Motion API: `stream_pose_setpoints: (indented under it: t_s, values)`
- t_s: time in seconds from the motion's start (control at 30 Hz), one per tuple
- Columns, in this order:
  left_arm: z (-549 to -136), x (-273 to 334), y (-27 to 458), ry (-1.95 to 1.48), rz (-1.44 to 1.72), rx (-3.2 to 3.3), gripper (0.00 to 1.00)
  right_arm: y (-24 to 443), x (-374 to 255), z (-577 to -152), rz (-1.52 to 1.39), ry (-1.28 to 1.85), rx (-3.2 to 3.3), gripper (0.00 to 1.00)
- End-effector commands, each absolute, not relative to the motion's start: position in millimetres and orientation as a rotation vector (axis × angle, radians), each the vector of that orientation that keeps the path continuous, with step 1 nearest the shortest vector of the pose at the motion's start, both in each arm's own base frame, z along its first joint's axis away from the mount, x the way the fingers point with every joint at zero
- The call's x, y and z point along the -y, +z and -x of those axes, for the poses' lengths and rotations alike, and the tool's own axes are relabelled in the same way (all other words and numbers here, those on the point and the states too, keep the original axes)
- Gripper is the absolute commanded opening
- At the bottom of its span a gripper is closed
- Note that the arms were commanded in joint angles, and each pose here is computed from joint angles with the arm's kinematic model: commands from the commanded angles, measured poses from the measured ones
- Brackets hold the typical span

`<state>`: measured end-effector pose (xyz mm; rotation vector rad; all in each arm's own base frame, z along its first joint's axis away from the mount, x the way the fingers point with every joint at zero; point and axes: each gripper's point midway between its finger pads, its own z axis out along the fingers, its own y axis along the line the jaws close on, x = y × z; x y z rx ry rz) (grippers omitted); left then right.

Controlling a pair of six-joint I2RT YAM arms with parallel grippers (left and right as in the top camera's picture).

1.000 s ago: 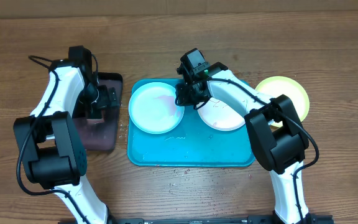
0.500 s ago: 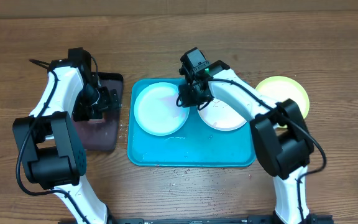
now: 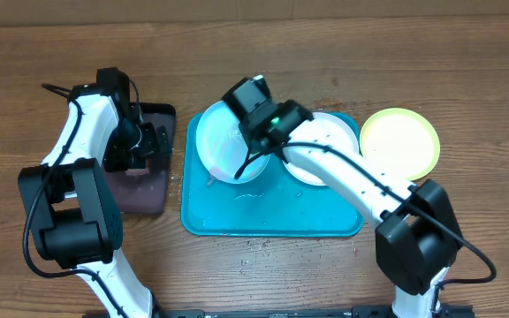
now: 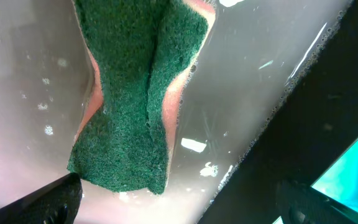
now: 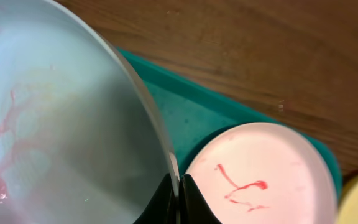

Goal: Clean dirty plates on tray and stack at the side
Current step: 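Lift the white plate with the right gripper off the tray, then carry the white plate right and lower it onto the yellow plate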

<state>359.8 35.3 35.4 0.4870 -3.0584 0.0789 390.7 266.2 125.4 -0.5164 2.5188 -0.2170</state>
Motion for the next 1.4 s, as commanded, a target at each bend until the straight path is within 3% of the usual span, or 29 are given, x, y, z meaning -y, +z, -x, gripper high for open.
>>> stream_pose_setpoints:
  t_s: [0.0,0.77,1.37]
  values:
    - [-366,-32,44,0.123,-0.519,3.079,1.0,164,-255,-398,0.452,-0.43,-2.344,0.04]
    - [-367,-32,44,0.123,-0.519,3.086,1.0,239,-263,-374,0.343,-0.851,-1.899,0.04]
    - [-368,-32,44,0.123,-0.519,3.086,1.0,247,-264,-373,0.31,-0.862,-1.859,0.04]
